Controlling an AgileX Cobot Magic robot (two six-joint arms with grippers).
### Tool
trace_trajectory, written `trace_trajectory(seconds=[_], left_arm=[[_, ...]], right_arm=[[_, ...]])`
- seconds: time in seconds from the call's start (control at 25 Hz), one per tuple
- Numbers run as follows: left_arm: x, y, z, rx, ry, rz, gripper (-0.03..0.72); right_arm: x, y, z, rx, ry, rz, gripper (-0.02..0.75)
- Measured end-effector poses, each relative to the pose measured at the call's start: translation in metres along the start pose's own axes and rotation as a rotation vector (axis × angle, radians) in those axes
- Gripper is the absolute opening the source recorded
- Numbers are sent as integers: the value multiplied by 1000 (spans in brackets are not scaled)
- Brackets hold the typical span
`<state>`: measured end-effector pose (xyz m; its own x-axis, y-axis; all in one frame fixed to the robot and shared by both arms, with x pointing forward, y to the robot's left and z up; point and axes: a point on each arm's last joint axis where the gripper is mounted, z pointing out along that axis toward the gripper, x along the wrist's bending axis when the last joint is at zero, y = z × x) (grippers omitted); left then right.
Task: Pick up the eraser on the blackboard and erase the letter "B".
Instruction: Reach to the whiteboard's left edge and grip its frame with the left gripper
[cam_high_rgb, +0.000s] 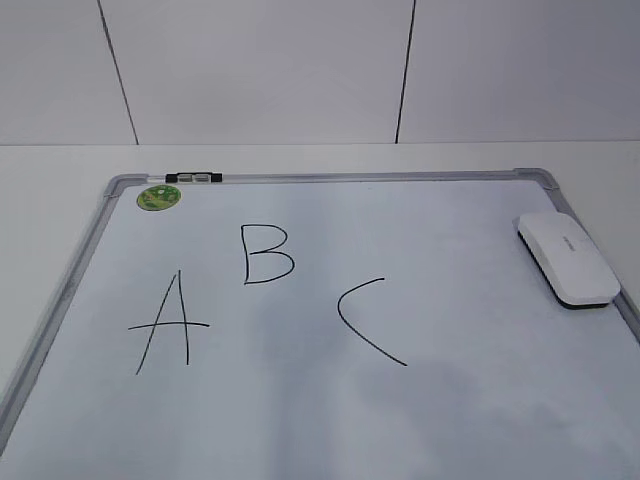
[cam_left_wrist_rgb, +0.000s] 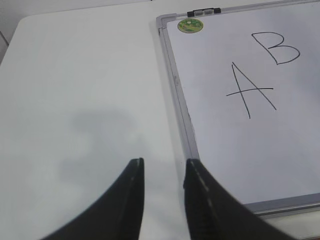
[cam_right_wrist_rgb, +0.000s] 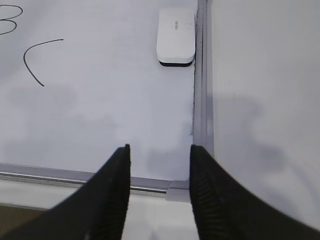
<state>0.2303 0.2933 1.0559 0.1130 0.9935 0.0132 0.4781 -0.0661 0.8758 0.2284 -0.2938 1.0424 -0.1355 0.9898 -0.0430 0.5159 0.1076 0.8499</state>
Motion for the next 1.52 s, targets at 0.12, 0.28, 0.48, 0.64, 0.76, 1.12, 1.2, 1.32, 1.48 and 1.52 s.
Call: trace_trajectory(seconds=[0.12,0.28,0.48,0.64,0.76,1.12,1.2,1.32,1.48,1.52], left_arm=[[0,0,0,0,0,0,219],[0,0,0,0,0,0,219],[0,0,0,0,0,0,219],[0,0,0,0,0,0,219],[0,0,0,0,0,0,219],[-1,0,0,-1,-12,-6,219],[-1,1,1,7,-16,-9,220],[-2,11,2,49,-30,-17,220],[1,41,9,119,-38,-26,220],[1,49,12,142,-41,-30,220]], right_arm=[[0,0,0,0,0,0,336],[0,0,0,0,0,0,336],[0,0,0,0,0,0,336],[0,0,0,0,0,0,336],[0,0,0,-2,0,0,336],[-2,14,11,58,1,90,336],[-3,19,14,87,2,112,336],[-4,35,18,119,-1,163,336],[-7,58,29,148,-3,183,336],[-8,65,34,157,-4,187,336]])
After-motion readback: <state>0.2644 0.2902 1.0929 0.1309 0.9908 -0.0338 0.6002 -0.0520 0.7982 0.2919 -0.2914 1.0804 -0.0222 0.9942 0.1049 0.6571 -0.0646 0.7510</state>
